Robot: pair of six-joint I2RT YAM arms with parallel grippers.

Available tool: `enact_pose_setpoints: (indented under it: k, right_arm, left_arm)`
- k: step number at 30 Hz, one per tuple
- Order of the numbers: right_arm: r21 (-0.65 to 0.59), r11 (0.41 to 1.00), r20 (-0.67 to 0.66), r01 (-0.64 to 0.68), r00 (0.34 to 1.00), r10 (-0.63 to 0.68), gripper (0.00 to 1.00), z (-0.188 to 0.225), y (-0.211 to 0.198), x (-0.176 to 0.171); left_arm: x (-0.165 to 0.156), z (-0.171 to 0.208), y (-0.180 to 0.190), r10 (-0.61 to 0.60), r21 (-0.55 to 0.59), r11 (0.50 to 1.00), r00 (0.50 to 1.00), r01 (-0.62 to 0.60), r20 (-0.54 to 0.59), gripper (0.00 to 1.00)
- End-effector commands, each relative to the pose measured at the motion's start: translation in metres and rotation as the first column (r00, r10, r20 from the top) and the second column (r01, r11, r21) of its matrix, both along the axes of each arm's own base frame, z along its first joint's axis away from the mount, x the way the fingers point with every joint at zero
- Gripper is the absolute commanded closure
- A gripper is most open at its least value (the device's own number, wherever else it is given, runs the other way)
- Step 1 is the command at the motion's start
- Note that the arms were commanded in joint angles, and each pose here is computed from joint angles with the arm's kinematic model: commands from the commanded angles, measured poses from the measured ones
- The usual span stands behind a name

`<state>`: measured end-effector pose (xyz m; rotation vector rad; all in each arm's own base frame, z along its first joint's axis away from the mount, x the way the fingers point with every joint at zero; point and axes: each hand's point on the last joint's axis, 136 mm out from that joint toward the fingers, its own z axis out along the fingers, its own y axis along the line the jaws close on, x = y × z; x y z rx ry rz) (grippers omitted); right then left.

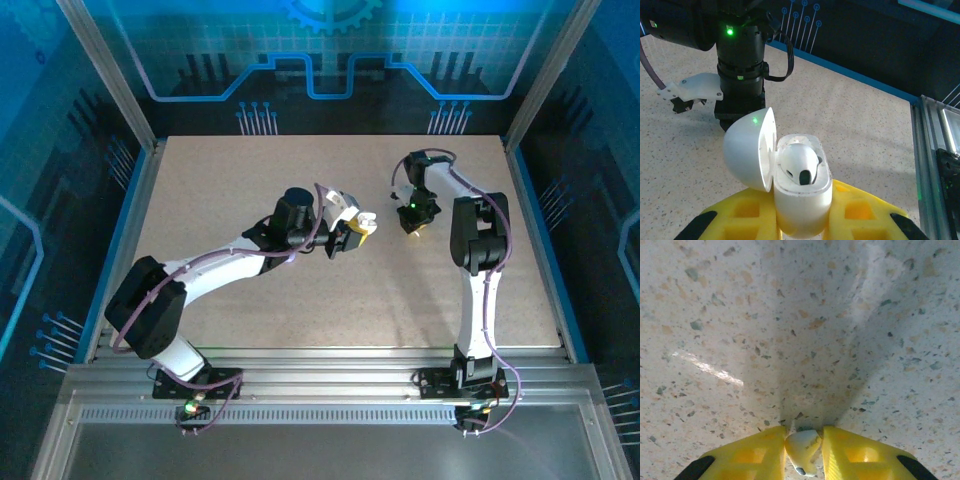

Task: Insert wireless bluetooth earbuds into charging case

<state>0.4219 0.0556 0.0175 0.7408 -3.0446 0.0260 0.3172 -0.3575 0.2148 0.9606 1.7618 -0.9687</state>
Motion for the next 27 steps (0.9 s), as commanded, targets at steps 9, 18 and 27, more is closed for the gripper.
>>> enact_pose_setpoints:
  k: [9,18,27]
  right_arm:
    - [0.038,0.999,-0.017,0.018,1.000,-0.017,0.80,-0.003,-0.004,-0.002]
    - [0.084,0.994,0.057,0.063,0.996,-0.068,0.81,0.018,0.000,-0.004]
    - [0.188,0.974,0.125,0.124,0.981,-0.149,0.81,0.045,0.009,-0.011]
  left_arm:
    - [0.002,0.012,-0.010,-0.018,-0.008,1.000,0.999,0.019,0.037,0.88]
    - [0.004,0.005,-0.016,-0.023,-0.010,1.000,1.000,0.023,0.006,0.88]
    - [0.007,-0.002,-0.030,-0.038,-0.014,0.999,0.999,0.038,-0.013,0.89]
